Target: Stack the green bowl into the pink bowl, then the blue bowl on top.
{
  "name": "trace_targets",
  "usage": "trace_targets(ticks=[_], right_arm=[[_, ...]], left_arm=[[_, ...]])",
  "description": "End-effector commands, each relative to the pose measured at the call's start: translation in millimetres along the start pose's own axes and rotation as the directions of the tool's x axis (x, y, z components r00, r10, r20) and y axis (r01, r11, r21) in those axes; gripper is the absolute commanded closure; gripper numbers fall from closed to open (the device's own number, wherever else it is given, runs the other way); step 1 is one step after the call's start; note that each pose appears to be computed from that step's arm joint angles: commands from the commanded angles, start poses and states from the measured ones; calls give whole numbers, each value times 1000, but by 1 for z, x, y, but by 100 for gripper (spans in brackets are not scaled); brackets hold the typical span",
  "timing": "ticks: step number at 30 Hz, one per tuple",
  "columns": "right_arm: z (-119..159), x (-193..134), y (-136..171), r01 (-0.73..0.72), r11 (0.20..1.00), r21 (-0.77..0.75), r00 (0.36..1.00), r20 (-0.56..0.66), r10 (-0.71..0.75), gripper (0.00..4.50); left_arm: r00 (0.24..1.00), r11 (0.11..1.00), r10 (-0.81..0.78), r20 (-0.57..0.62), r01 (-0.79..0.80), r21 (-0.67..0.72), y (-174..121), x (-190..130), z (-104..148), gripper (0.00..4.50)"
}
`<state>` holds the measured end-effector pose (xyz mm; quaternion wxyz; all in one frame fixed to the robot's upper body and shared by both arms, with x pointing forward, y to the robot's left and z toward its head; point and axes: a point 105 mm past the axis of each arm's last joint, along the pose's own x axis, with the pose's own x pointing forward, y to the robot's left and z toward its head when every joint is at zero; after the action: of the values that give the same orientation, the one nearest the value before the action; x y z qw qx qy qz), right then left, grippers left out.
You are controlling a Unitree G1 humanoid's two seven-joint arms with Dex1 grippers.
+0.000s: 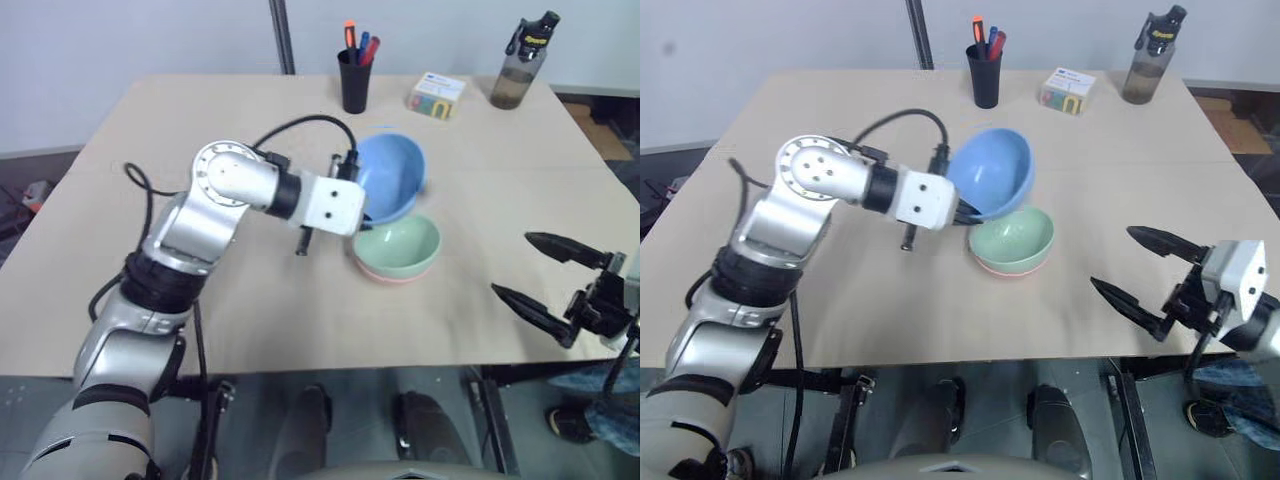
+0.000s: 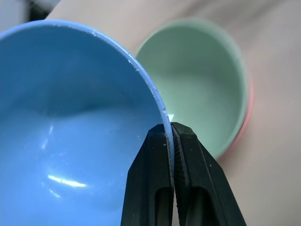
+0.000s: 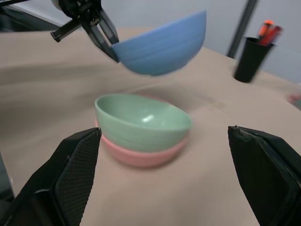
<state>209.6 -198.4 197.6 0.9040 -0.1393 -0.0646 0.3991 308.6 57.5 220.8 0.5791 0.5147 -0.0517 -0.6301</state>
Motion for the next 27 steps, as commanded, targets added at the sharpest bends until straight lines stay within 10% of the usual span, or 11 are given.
trace_targets(ticks=[1,6,19,27], right_arm=[[18,-4,5,28,998,-64,999,31,-26,0],[18,-5,9,50,997,-62,999,23,-48,0],[7,11,-8,-35,999,-17,999,-11,35,0],[-23,13,-42,-61,998,28,984,-167,64,0]], left_arm=[[997,996,-53,51,49,76,1,-2,7,380],[996,998,38,83,-42,52,16,-5,9,163],[825,789,557,97,-488,-374,-13,-72,-21,163],[828,508,525,-198,-491,-708,-129,-102,-46,163]])
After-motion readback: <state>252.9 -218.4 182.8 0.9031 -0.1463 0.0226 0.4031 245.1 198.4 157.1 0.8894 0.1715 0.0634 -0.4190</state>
